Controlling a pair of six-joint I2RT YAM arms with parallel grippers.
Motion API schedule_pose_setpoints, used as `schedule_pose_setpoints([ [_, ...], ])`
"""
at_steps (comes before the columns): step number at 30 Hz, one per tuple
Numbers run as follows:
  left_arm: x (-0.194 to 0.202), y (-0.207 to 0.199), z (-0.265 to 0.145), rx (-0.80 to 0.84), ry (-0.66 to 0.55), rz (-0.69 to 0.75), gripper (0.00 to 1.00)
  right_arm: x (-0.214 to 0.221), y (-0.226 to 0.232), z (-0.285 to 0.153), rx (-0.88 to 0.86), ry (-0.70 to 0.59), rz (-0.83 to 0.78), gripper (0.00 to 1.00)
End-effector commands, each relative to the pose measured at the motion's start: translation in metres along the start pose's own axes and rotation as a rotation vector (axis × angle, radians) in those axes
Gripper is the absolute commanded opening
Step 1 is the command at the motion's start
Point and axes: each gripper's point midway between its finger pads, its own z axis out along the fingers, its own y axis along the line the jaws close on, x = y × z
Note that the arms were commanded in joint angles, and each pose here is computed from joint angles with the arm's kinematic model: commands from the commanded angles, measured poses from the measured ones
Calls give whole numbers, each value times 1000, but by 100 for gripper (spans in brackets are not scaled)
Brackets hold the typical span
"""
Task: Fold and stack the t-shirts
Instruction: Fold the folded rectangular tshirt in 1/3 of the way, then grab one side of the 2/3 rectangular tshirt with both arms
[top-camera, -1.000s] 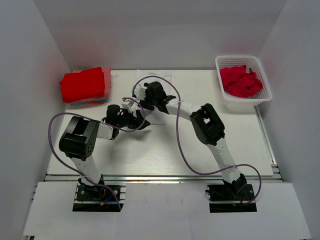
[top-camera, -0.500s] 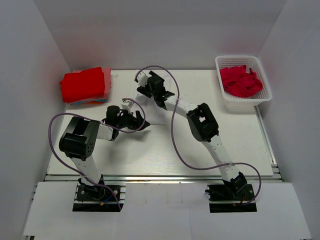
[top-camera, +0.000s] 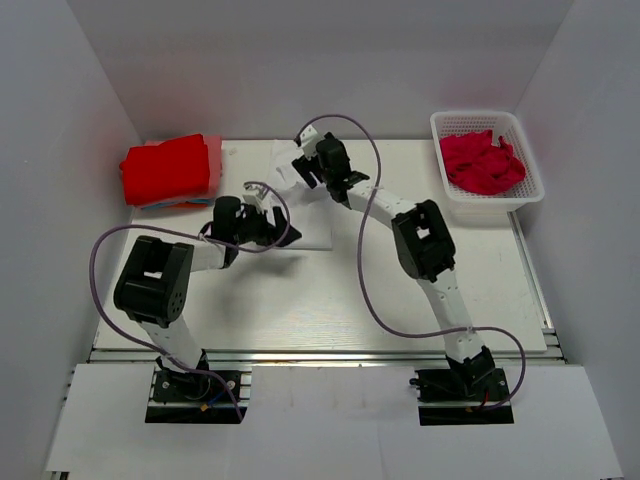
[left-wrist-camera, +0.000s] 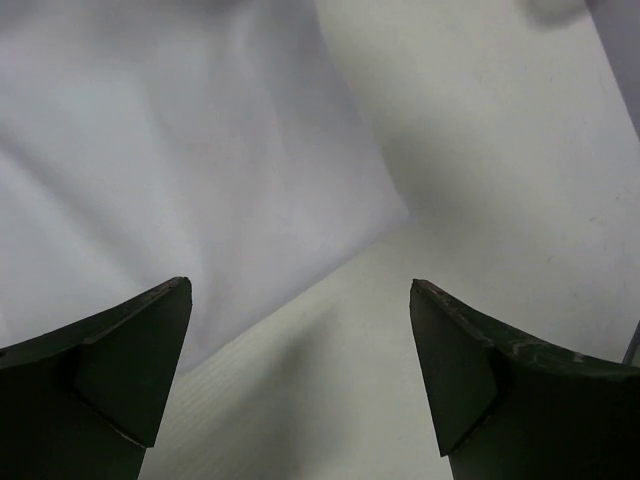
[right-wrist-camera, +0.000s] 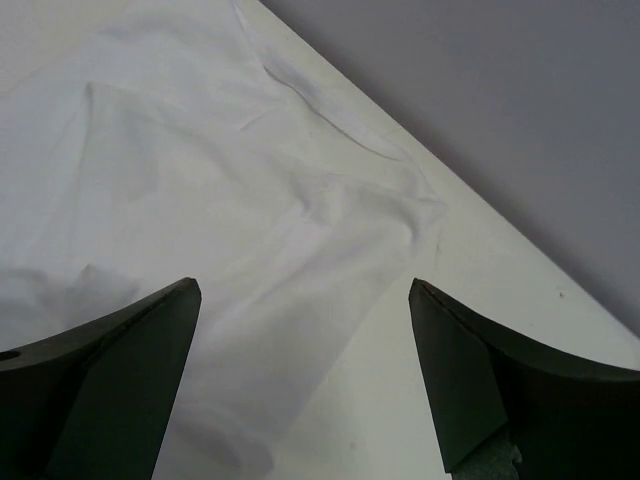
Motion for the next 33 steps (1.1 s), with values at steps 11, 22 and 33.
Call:
schedule_pose_setpoints([
  [11,-64,41,-98,-653,-151,-157,100,-14,-3,-181,-215,104,627,90],
  [22,-1,54,-63,-572,47,-219,85,69,86,-242,-539,426,726,90],
  [33,28,72,-37,-557,91,-239,55,98,119,-209,-575,466,818,64],
])
